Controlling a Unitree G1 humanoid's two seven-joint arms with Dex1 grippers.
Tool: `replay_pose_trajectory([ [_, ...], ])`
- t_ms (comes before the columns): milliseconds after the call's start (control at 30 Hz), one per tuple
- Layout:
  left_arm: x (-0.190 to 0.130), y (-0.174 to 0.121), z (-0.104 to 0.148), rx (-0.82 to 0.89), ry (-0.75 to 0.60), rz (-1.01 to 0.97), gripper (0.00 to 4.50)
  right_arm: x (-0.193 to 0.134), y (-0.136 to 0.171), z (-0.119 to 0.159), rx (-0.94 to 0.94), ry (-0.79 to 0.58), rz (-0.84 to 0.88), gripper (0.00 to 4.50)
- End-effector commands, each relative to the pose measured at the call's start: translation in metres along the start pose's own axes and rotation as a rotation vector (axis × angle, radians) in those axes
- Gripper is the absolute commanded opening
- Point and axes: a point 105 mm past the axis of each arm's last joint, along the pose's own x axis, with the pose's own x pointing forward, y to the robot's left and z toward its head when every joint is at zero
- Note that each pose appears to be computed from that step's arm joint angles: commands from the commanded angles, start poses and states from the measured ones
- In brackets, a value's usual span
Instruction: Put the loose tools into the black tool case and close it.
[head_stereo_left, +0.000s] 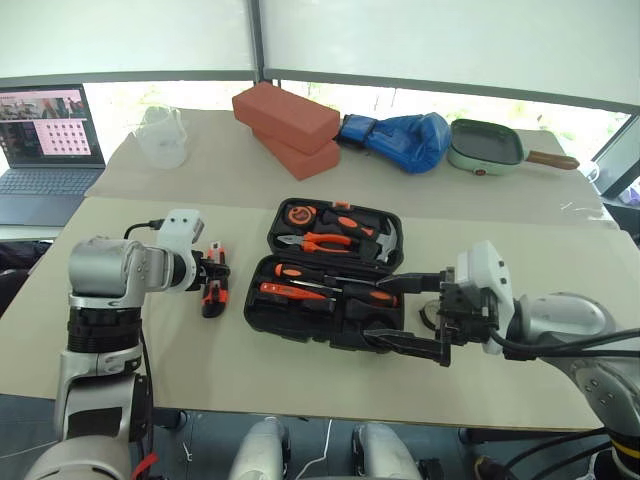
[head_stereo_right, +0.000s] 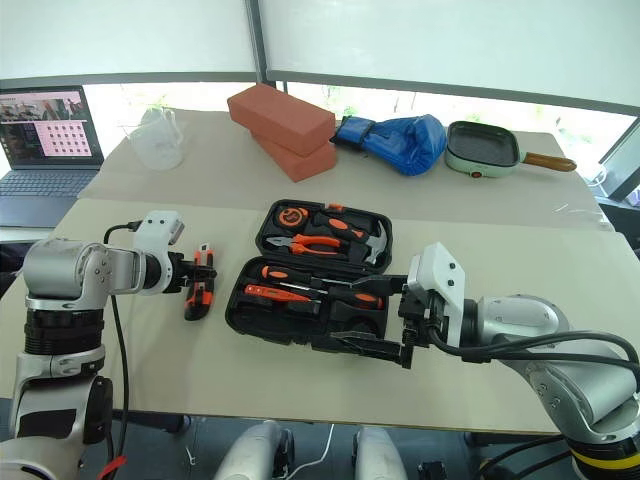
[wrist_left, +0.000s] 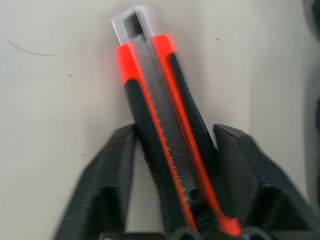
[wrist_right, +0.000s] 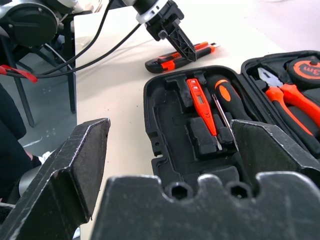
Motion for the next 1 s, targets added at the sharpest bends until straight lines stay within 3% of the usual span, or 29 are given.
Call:
replay_pose_trajectory([
  [33,-0.006,0.008,0.021,0.130,-0.133,-0.014,1.52,-0.006,0.002,0.008,-0.032,-0.008,-0.008,4.50],
  [133,-0.027,-0.017,0.050,0.366,-0.270,-0.205,1.48,-0.008,0.003,0.007,-0.029,0.004,-0.013,4.50],
  [267,-0.056,-0.057,0.061,0.694,-0.322,-0.493,1.47,-0.011,0.008,0.007,-0.023,0.016,-0.010,4.50],
  [433,-0.071,-0.096,0.036,1.093,-0.214,-0.796,1.47,-0.016,0.009,0.004,-0.012,0.040,-0.022,4.50],
  [567,-0.059,-0.130,0.002,1.355,-0.050,-0.969,1.47,-0.017,0.010,0.003,-0.004,0.036,-0.042,4.50],
  [700,-0.046,-0.150,-0.007,1.403,0.003,-1.011,1.47,-0.017,0.013,0.003,0.003,0.030,-0.055,4.50],
  [1000,-0.021,-0.148,-0.020,1.404,0.130,-0.947,1.47,-0.017,0.018,0.004,0.016,0.019,-0.092,4.50],
])
